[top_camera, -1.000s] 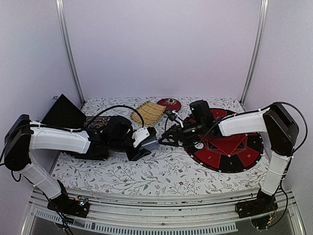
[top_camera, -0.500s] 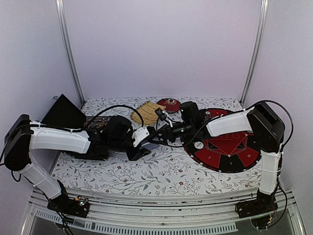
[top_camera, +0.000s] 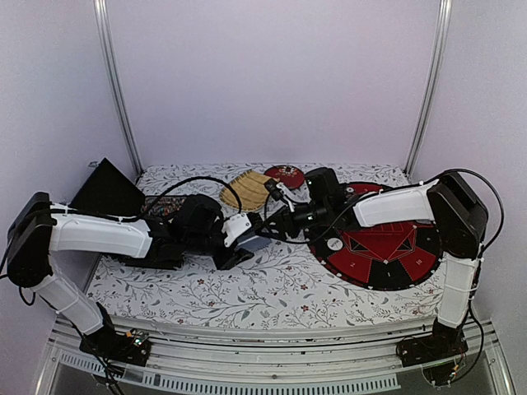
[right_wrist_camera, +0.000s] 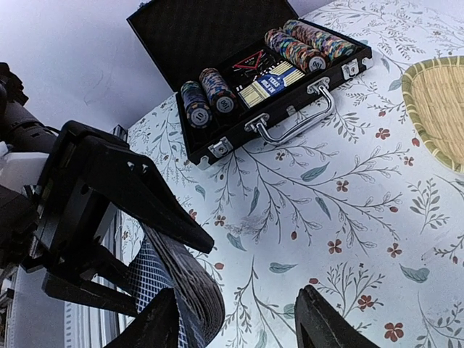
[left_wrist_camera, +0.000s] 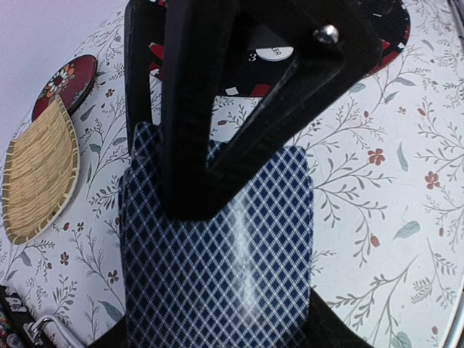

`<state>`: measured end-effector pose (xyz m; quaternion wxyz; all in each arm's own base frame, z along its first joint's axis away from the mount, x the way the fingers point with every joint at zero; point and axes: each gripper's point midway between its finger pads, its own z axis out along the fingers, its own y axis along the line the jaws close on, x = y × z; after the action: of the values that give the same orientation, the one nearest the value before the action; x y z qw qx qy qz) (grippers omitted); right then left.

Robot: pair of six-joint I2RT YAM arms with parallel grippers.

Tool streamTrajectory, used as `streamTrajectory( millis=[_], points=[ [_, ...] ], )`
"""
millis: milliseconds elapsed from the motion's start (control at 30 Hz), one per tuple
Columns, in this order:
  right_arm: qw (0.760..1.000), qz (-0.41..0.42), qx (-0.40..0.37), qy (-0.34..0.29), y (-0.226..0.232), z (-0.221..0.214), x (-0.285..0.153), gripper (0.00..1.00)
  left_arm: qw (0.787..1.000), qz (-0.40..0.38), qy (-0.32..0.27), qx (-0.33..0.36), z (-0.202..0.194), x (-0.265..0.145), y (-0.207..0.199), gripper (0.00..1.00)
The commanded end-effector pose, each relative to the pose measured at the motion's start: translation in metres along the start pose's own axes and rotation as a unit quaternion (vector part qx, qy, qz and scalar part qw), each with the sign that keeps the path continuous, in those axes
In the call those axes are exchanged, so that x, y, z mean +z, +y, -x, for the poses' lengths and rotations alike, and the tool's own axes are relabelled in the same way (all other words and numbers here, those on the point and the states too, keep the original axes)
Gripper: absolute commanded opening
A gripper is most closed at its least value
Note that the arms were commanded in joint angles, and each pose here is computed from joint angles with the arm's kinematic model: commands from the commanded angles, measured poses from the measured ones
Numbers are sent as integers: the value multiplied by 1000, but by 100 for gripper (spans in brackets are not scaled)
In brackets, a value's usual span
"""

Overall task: Distribute texas hold em gaming equipment
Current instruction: Pick up the poker card from the face-down deck piles.

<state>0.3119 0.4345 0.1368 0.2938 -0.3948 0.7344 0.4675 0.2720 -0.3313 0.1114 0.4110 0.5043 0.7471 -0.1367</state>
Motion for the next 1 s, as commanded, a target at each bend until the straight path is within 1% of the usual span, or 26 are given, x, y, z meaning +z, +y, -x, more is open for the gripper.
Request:
streamTrajectory(
  millis=[0, 133, 233, 267, 300, 400, 467, 533, 967],
  points=[
    [1000, -15, -16, 3, 4, 7, -13, 55, 1000, 12, -20, 0, 9, -5, 9, 57],
    [1000, -10, -21, 8, 10, 8, -18, 48, 1000, 10, -17, -1, 8, -4, 8, 57],
    [1000, -8, -23, 12, 13, 9, -20, 35, 1000, 11, -16, -1, 7, -3, 8, 56],
    [1000, -5, -22, 13, 15, 10, -21, 33, 1000, 11, -16, -1, 7, -3, 8, 56],
    [1000, -4, -20, 14, 15, 10, -21, 29, 1000, 10, -17, -1, 7, -3, 8, 56],
    [1000, 5, -16, 18, 19, 11, -22, 11, 1000, 10, -16, -1, 7, -3, 8, 56],
    [1000, 6, -16, 20, 20, 12, -22, 6, 1000, 9, -16, -2, 7, -3, 7, 56],
    [1000, -1, -13, 23, 18, 13, -23, 4, 1000, 10, -16, -1, 6, -3, 8, 56],
    [998, -34, -28, 35, 21, 23, -38, 2, 1000, 8, -13, -2, 4, -2, 7, 56]
  ],
)
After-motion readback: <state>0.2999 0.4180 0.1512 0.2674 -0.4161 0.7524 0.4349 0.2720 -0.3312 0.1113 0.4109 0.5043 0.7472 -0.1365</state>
